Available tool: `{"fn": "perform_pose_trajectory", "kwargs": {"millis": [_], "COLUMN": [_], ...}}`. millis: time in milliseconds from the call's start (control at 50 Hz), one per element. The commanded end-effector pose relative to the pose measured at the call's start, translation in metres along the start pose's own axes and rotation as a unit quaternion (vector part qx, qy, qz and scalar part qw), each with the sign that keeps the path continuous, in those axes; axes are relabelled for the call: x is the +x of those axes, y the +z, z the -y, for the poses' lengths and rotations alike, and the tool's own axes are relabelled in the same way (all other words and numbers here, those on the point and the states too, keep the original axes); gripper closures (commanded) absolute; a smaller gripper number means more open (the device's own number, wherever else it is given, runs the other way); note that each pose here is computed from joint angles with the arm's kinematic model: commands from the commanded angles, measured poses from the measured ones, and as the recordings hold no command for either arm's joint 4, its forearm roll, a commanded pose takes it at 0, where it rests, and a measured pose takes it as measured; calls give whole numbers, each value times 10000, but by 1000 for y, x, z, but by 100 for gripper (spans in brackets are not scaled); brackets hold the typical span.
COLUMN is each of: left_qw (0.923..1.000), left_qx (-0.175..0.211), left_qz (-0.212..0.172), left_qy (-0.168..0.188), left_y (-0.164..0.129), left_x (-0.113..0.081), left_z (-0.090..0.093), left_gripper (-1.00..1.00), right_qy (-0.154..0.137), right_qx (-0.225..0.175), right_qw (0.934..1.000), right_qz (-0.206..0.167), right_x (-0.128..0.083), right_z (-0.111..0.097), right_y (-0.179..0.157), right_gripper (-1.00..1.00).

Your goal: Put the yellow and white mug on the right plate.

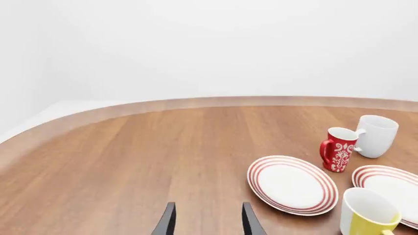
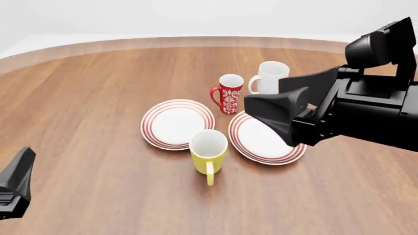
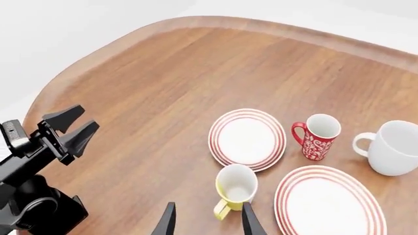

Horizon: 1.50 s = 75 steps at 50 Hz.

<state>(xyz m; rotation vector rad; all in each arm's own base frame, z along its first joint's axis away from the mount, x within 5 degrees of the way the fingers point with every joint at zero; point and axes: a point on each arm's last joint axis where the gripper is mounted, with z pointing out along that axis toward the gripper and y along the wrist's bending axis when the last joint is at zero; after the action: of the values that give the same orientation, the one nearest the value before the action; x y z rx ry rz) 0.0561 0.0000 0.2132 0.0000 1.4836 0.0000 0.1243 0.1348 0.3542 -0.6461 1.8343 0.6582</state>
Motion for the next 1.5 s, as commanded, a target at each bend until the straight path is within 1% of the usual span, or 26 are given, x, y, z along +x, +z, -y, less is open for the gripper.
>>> {"fn": "perform_pose_trajectory", "kwargs": {"millis": [20, 140, 160, 200, 220, 280, 300, 320, 400, 420, 460, 480, 520, 540, 580, 640, 800, 860, 940, 980, 1000, 1080, 1100, 1280, 1380, 1500], "left_qw": [10000, 10000, 10000, 10000, 10000, 10000, 10000, 10000, 10000, 10000, 10000, 10000, 10000, 10000, 10000, 10000, 10000, 10000, 10000, 10000, 10000, 10000, 10000, 10000, 10000, 10000], "left_qx": [0, 0, 0, 0, 0, 0, 0, 0, 0, 0, 0, 0, 0, 0, 0, 0, 0, 0, 0, 0, 0, 0, 0, 0, 0, 0], "left_qz": [0, 0, 0, 0, 0, 0, 0, 0, 0, 0, 0, 0, 0, 0, 0, 0, 0, 0, 0, 0, 0, 0, 0, 0, 0, 0], "left_qy": [0, 0, 0, 0, 0, 0, 0, 0, 0, 0, 0, 0, 0, 0, 0, 0, 0, 0, 0, 0, 0, 0, 0, 0, 0, 0], "left_y": [0, 0, 0, 0, 0, 0, 0, 0, 0, 0, 0, 0, 0, 0, 0, 0, 0, 0, 0, 0, 0, 0, 0, 0, 0, 0], "left_x": [0, 0, 0, 0, 0, 0, 0, 0, 0, 0, 0, 0, 0, 0, 0, 0, 0, 0, 0, 0, 0, 0, 0, 0, 0, 0], "left_z": [0, 0, 0, 0, 0, 0, 0, 0, 0, 0, 0, 0, 0, 0, 0, 0, 0, 0, 0, 0, 0, 0, 0, 0, 0, 0], "left_gripper": [-100, -100, -100, -100, -100, -100, -100, -100, -100, -100, -100, -100, -100, -100, -100, -100, -100, -100, -100, -100, -100, -100, -100, -100, -100, -100], "right_qy": [-26, -26, 109, 156, 281, 417, 546, 601, 717, 678, 793, 781, 851, 937, 945, 945, 1108, 1182, 1220, 1243, 1291, 1330, 1408, 1445, 1335, 1181], "right_qx": [-16, -16, -76, -102, -141, -111, -86, -114, -79, -71, -48, -53, 0, 24, -40, -9, -5, 46, 7, 2, 32, 100, 174, 318, 302, 392], "right_qw": [10000, 10000, 9999, 9998, 9995, 9991, 9985, 9981, 9973, 9975, 9967, 9966, 9959, 9952, 9948, 9946, 9908, 9901, 9882, 9878, 9872, 9863, 9849, 9828, 9820, 9814], "right_qz": [35, 35, 63, 32, 25, 1, 2, 11, -121, -195, -160, -239, -305, -280, -376, -424, -777, -761, -930, -935, -931, -971, -990, -1101, -1299, -1458], "right_x": [0, 0, 1, 4, 7, 7, 8, 7, 4, 4, 2, 3, 3, 2, 3, -1, 3, 0, 2, 2, 1, 0, 1, -3, -5, -10], "right_z": [0, 0, -2, -3, -4, -3, -2, -3, -4, -4, -3, -4, -3, -2, -5, -5, -10, -8, -12, -13, -12, -9, -6, -1, -5, -2], "right_y": [0, 0, -4, -3, -2, -2, -2, -3, 6, 10, 10, 14, 17, 16, 21, 22, 39, 39, 49, 50, 50, 54, 54, 63, 75, 80], "right_gripper": [-100, -100, -100, -100, -100, -100, -100, -100, -100, -100, -100, -100, -100, -100, -100, -100, -100, -100, -100, -100, -100, -100, -100, -100, -100, -100]}}
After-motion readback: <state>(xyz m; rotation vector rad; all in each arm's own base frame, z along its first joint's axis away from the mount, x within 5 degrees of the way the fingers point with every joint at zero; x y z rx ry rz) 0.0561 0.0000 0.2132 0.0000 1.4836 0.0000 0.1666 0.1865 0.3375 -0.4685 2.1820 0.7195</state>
